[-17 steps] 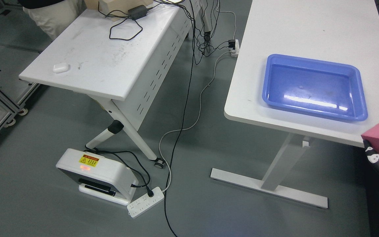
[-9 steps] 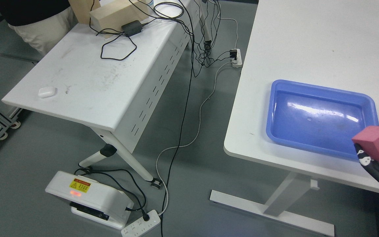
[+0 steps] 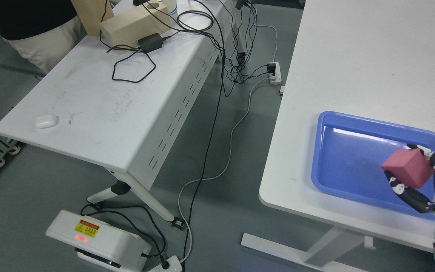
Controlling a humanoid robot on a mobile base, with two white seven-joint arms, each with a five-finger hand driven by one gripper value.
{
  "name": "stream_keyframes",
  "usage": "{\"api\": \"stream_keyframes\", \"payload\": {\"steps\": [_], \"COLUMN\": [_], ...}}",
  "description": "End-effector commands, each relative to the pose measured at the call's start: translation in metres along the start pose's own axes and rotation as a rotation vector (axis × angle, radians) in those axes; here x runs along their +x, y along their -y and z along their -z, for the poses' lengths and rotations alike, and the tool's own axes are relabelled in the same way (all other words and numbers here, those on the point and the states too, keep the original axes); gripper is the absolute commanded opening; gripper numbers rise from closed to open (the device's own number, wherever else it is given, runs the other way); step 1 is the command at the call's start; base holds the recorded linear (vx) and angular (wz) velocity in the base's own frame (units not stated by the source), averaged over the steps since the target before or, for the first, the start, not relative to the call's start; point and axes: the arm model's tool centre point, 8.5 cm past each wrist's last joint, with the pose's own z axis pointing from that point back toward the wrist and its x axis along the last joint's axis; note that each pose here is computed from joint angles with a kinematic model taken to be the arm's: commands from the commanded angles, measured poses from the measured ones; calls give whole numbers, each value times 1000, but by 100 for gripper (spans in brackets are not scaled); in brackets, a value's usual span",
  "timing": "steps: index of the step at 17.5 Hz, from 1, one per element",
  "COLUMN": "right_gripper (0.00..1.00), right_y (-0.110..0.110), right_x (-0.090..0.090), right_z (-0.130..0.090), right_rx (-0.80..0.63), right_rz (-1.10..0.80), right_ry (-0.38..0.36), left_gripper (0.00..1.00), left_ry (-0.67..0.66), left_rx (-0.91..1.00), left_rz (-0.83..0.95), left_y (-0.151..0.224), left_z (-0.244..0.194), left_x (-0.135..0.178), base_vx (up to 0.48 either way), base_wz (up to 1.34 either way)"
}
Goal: Pick pink block from left shelf to tray
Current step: 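Lower the pink cube into the blue tray and open the right hand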
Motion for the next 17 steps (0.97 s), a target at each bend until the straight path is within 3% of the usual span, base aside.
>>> {"api": "stream_keyframes", "payload": {"steps": [1,4,9,12,17], "right_gripper": [7,11,53,70,87], "right_y": [-29,-30,-25,-18,-9], "right_x": [12,8,-5,-8,-13], "right_z": [6,7,4,5,2], "right_rx": [104,104,72,42,-13], "right_rz": [28,32,45,62,247], "right_ry": [16,-23,-127,-140,-153], "left_gripper": [100,100,100,100,100], "left_ry": [-8,-9,-8,-8,-8], "left_rx": [17,17,17,17,17], "left_rz": [4,4,4,4,4], "left_y": [-11,-11,-11,-11,-11], "left_z": [-2,-2,-2,-2,-2], "left_x": [-5,-5,-5,-5,-5], "base_vx": [77,64,10,0,0], "base_wz": [21,9,20,0,0]}}
